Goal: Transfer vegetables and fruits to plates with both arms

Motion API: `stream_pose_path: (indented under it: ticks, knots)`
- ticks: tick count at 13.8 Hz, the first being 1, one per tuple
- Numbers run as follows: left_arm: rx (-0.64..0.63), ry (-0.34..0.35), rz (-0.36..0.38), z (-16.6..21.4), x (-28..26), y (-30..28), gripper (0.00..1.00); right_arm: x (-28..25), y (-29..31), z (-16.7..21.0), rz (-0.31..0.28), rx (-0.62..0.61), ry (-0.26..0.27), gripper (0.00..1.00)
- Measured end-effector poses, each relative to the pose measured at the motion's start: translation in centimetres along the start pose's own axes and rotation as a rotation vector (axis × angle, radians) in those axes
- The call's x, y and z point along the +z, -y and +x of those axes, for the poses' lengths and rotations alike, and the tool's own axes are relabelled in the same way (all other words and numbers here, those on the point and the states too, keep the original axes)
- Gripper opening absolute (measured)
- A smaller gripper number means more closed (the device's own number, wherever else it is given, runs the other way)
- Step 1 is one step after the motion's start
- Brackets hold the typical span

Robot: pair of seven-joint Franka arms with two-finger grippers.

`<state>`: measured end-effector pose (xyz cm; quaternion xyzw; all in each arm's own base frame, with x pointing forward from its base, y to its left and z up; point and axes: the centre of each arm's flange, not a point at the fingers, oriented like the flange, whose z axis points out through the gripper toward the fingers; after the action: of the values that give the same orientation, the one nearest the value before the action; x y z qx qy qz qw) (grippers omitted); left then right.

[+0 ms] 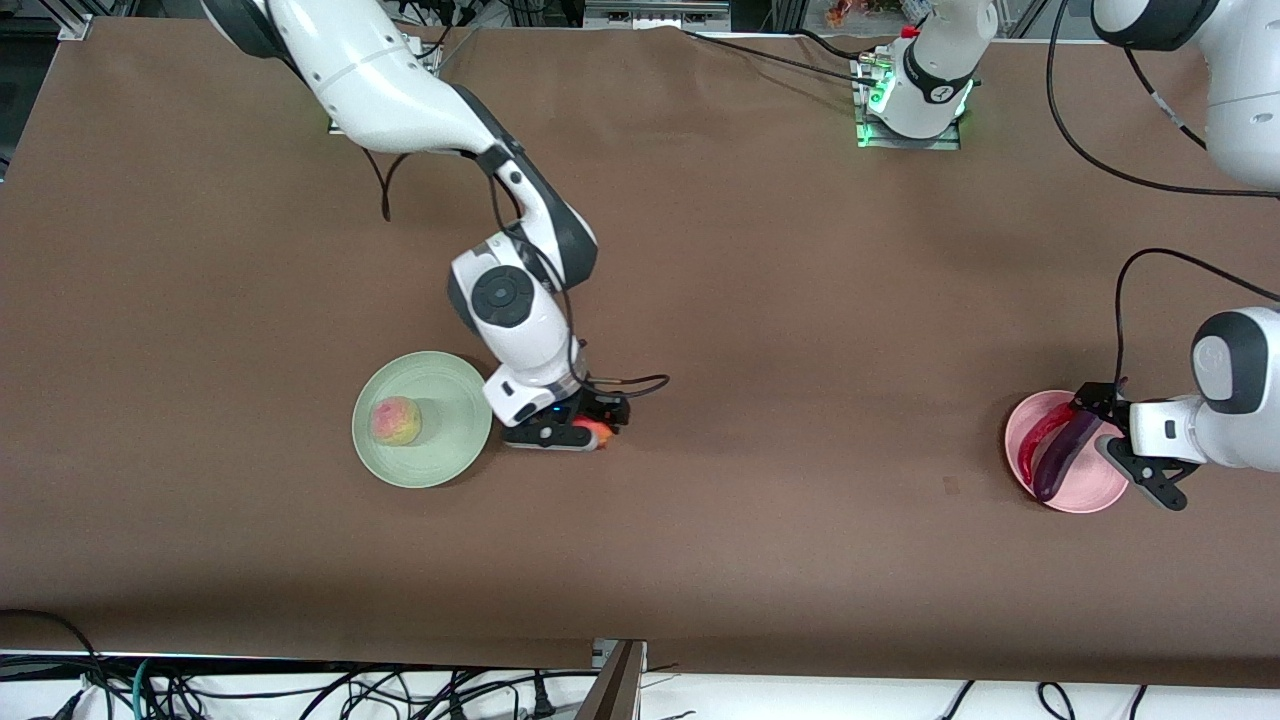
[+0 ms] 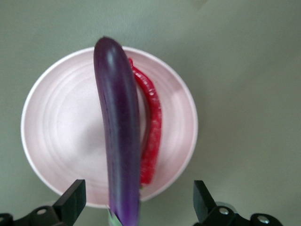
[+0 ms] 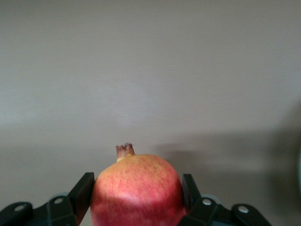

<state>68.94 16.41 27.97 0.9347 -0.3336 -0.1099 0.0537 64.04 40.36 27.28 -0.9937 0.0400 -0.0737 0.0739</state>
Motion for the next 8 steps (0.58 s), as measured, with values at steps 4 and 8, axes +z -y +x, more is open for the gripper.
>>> stream_pose_path:
  ticks: [4,8]
  knots:
    - [-0.221,0.001,0.023,-1.0,-11.3,-5.6,1.0,-3.1,-7.4,3.1,-0.11,-0.036,0.139,0.81]
    - [-0.392,-0.002,0.07,-4.9,-23.8,-14.2,1.0,-0.6,-15.0,3.8,-0.169,-0.028,0.261,0.81]
